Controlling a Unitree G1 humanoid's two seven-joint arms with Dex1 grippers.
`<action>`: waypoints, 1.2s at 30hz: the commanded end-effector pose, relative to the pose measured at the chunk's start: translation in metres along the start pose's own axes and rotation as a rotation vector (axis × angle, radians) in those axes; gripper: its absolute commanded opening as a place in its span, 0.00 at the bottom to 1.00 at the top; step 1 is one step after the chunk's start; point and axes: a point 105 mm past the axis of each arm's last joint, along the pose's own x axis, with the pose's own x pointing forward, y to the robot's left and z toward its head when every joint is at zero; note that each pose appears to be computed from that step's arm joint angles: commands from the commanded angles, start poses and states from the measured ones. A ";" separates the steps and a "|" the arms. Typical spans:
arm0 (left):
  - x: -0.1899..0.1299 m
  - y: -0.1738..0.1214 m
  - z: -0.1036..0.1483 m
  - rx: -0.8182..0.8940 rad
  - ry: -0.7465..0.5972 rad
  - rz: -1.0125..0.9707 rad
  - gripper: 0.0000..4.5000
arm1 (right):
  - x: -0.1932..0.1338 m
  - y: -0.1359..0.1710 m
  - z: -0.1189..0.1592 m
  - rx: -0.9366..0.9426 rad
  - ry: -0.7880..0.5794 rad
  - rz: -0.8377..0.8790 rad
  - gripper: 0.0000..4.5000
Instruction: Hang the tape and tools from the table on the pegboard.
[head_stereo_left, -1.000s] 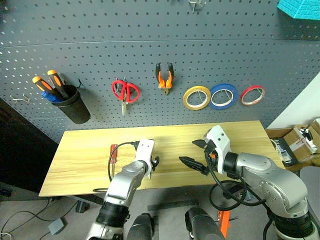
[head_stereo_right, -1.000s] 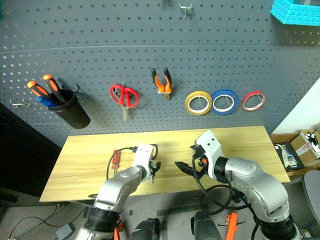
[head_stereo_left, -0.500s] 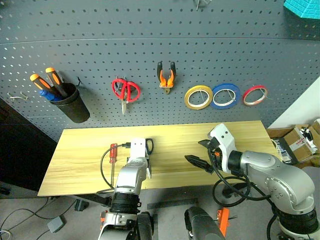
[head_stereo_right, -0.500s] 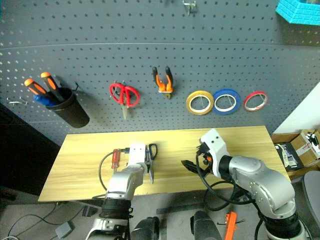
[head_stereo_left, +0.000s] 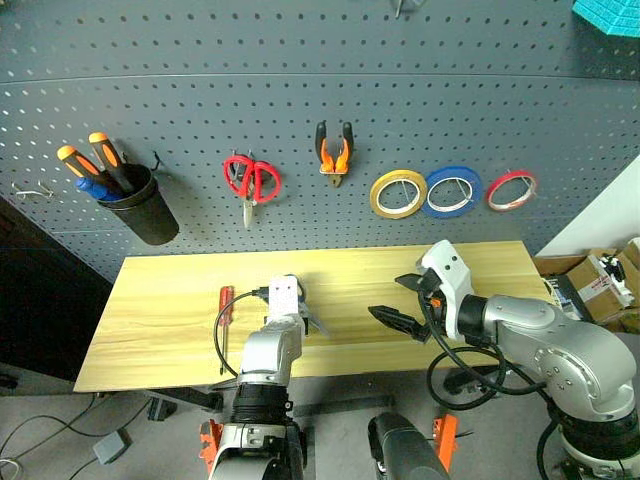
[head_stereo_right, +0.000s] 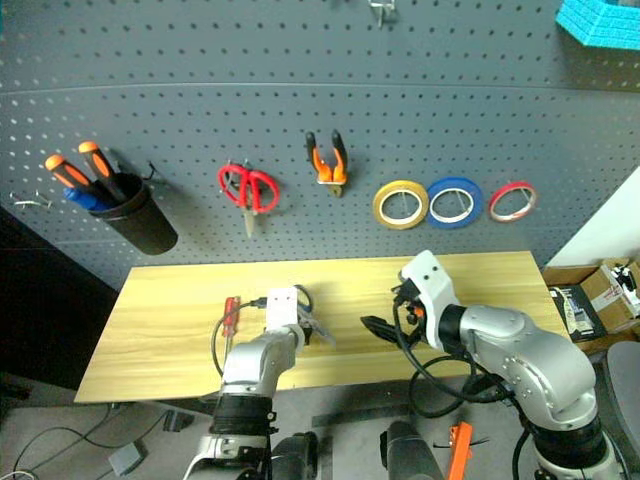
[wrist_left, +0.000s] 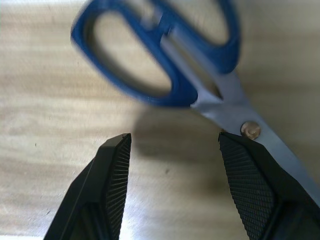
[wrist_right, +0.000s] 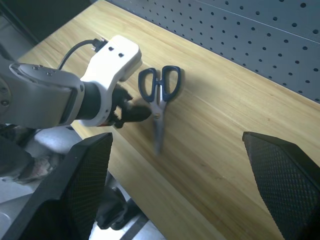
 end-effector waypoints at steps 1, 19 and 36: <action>-0.016 -0.008 0.027 -0.117 -0.131 -0.052 0.66 | -0.006 0.002 0.005 -0.020 -0.019 0.014 0.99; -0.028 -0.062 0.009 -0.379 0.067 -0.136 1.00 | -0.009 -0.010 0.003 -0.008 -0.004 -0.018 1.00; -0.005 -0.088 -0.007 -0.448 0.173 -0.112 1.00 | -0.011 -0.005 0.006 0.018 -0.011 0.037 1.00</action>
